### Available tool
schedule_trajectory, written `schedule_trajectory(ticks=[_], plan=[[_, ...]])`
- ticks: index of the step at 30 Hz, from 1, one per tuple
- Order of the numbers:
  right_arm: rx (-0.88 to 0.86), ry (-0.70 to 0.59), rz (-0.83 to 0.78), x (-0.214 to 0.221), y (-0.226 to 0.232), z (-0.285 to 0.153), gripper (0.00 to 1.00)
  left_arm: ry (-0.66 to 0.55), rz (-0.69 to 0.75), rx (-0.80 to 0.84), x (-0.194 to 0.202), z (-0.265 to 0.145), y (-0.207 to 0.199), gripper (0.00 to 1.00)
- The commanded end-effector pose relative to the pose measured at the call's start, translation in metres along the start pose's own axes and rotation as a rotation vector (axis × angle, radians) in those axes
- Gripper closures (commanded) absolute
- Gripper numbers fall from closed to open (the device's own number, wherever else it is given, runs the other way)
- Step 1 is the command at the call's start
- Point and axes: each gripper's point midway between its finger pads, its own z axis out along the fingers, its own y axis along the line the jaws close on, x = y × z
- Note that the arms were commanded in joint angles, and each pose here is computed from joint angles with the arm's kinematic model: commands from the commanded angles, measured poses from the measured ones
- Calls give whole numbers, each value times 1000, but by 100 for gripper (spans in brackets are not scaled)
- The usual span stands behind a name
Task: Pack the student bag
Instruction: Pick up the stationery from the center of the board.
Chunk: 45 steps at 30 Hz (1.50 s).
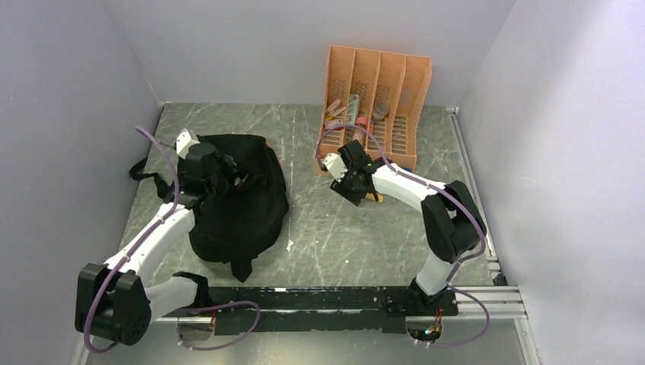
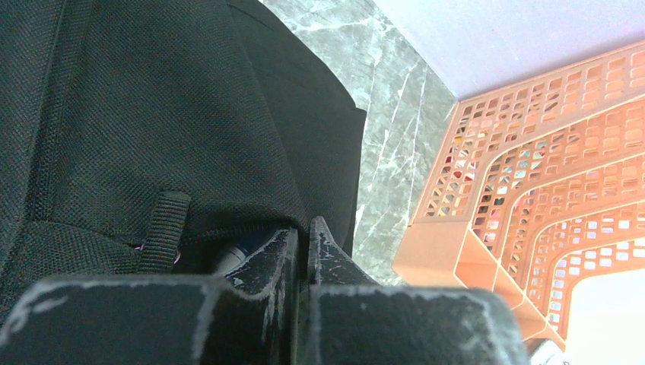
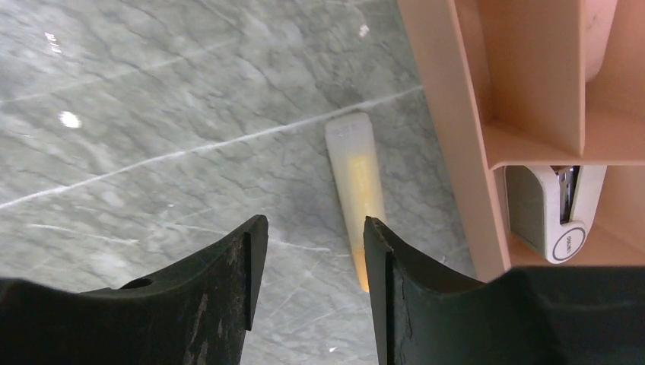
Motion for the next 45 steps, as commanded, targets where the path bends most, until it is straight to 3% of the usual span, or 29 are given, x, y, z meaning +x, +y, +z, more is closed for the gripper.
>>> schedule_trajectory(ticks=[1,11,22,28,34,37,45], plan=[[-32,49,-22,17,-10,9,47,-20,0,81,-9,-3,-28,95],[-92,23,37,23,-28,22,46,-18,4,82,-8,-4,-29,95],[-189,2,45,25,-18,35,50,-16,4,84,-7,-4,-30,95],[-253,4,65,23,-6,38,62,-18,1,84,-7,-5,-30,95],[-195,15,90,18,-13,36,79,-20,1,87,-8,-6,-30,95],[-199,-69,90,-7,-8,26,87,-22,1,86,-9,-7,-31,95],[-342,-510,9,-105,45,-36,98,-24,2,86,-10,-8,-31,95]])
